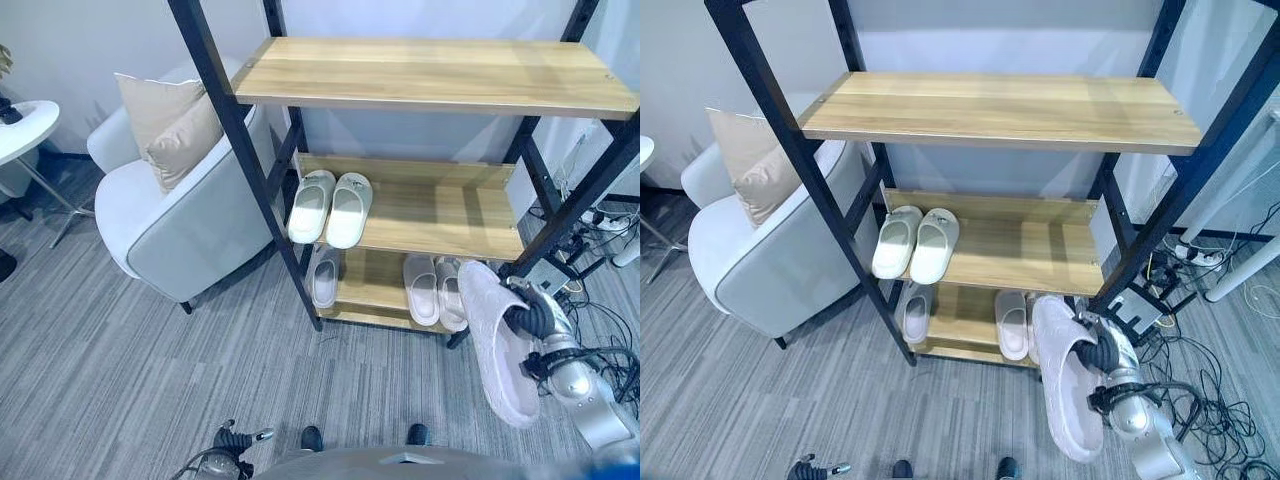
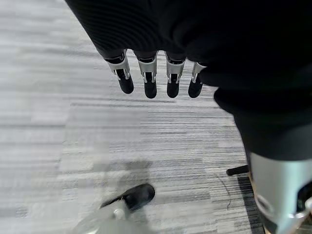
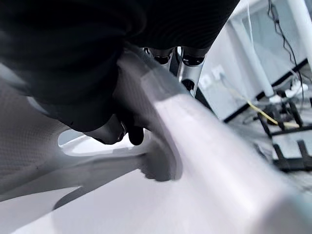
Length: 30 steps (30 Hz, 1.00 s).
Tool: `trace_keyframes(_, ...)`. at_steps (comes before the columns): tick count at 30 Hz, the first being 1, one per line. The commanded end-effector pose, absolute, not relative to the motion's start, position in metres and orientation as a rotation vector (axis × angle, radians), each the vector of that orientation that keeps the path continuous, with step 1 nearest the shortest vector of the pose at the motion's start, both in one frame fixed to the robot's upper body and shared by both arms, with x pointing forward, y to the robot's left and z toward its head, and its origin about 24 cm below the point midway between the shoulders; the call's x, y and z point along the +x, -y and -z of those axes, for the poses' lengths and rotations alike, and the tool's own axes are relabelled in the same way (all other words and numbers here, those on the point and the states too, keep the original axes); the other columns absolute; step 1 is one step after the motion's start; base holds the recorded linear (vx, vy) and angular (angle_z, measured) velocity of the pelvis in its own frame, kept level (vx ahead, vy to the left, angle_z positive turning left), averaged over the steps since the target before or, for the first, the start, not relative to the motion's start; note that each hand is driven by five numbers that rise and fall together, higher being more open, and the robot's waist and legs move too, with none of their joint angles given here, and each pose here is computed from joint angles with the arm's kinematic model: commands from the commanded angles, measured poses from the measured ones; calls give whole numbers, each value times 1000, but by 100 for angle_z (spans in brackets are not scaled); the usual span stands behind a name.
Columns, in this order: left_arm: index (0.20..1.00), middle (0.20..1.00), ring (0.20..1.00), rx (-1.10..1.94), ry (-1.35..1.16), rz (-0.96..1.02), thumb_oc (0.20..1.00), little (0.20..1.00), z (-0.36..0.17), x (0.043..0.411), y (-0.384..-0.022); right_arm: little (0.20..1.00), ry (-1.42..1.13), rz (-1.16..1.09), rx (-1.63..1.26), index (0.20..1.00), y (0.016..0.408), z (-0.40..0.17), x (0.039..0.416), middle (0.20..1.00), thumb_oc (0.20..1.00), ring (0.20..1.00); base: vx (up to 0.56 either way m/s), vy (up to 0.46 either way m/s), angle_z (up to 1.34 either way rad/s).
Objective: Arrange the slippers neatly on the shoe rack.
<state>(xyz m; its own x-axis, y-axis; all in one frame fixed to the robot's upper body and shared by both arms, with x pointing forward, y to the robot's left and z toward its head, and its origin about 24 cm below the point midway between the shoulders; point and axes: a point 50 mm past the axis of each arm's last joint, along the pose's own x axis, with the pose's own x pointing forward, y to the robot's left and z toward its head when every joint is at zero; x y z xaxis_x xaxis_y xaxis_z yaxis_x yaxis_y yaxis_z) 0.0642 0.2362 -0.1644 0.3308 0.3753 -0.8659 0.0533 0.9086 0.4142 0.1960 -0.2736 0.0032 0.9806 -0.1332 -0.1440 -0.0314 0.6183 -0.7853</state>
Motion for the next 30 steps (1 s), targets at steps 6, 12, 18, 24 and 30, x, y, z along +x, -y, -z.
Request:
trace_keyframes(6,1000,1000,1000,390,-1229,-271,1000,1000,161,76,-248,200,-71,96,-772,200,257,-17,218,200,200,200,116,106,40)
trace_keyframes(12,1000,1000,1000,464,-1147,-288,1000,1000,151,94,-266,200,-89,-66,-711,200,226,-3,223,200,200,200,215,319,-42)
trace_keyframes(18,1000,1000,1000,523,-1111,-289,1000,1000,145,99,-275,200,-94,-136,-696,200,208,6,224,200,200,200,122,271,-5)
trace_keyframes(24,1000,1000,1000,526,-1087,-233,1000,1000,147,106,-265,200,-81,-138,-696,200,210,4,223,200,200,200,125,-54,14)
trace_keyframes(30,1000,1000,1000,527,-1029,-185,1000,1000,147,114,-251,200,-25,-150,-679,200,212,-6,222,200,200,200,20,-166,39)
